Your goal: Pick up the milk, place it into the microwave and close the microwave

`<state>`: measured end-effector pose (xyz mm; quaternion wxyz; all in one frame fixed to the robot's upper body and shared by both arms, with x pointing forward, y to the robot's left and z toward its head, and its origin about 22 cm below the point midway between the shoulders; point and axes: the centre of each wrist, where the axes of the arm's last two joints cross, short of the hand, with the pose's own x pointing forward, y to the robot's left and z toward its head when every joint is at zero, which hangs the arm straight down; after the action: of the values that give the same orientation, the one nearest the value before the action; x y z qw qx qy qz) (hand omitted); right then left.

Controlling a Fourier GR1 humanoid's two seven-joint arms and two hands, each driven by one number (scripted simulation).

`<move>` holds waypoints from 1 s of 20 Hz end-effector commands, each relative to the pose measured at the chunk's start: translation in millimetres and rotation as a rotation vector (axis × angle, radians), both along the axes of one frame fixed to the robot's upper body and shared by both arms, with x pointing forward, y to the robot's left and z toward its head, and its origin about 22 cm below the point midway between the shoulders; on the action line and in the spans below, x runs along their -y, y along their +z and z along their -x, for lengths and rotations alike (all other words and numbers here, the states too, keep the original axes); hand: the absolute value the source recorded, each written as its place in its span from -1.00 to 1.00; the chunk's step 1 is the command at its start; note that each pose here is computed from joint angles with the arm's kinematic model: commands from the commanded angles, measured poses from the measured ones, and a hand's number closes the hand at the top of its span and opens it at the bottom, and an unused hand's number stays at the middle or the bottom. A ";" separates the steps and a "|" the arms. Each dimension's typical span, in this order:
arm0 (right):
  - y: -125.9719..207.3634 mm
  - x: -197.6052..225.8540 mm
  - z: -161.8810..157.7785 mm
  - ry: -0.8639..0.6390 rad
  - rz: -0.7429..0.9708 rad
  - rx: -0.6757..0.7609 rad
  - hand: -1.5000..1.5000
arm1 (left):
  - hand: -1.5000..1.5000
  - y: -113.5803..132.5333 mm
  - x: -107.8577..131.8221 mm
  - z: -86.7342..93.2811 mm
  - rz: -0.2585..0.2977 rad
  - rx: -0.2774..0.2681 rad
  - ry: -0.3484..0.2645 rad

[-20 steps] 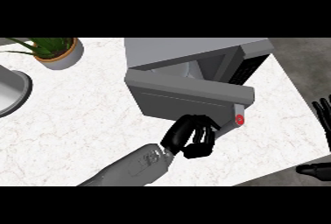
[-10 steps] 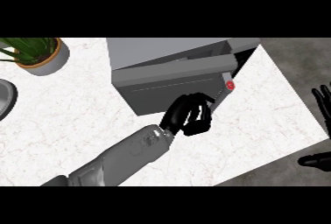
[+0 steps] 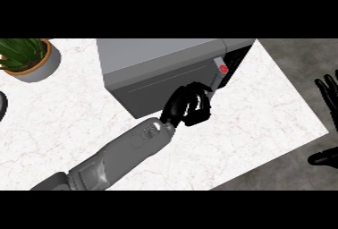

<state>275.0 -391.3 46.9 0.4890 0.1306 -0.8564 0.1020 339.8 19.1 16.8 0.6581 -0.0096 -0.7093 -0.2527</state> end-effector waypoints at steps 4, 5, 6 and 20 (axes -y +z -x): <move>14.9 -12.2 -11.3 0.173 -0.018 0.028 -1.00 | 1.00 51.3 39.8 -5.3 0.098 0.125 -0.100; 16.2 -12.0 -11.8 0.182 -0.009 0.018 -1.00 | 1.00 56.9 40.9 -9.0 0.099 0.142 -0.095; 15.5 -18.0 -13.3 0.207 -0.019 0.014 -1.00 | 1.00 59.1 41.9 -9.2 0.109 0.139 -0.094; 73.1 -68.0 -25.0 0.567 0.173 0.097 1.00 | 1.00 61.1 42.6 -13.4 0.115 0.130 -0.047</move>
<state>298.9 -335.3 112.6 0.4452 0.2628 -0.8098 0.2773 348.8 6.4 38.9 0.6529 -0.0161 -0.7259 -0.2156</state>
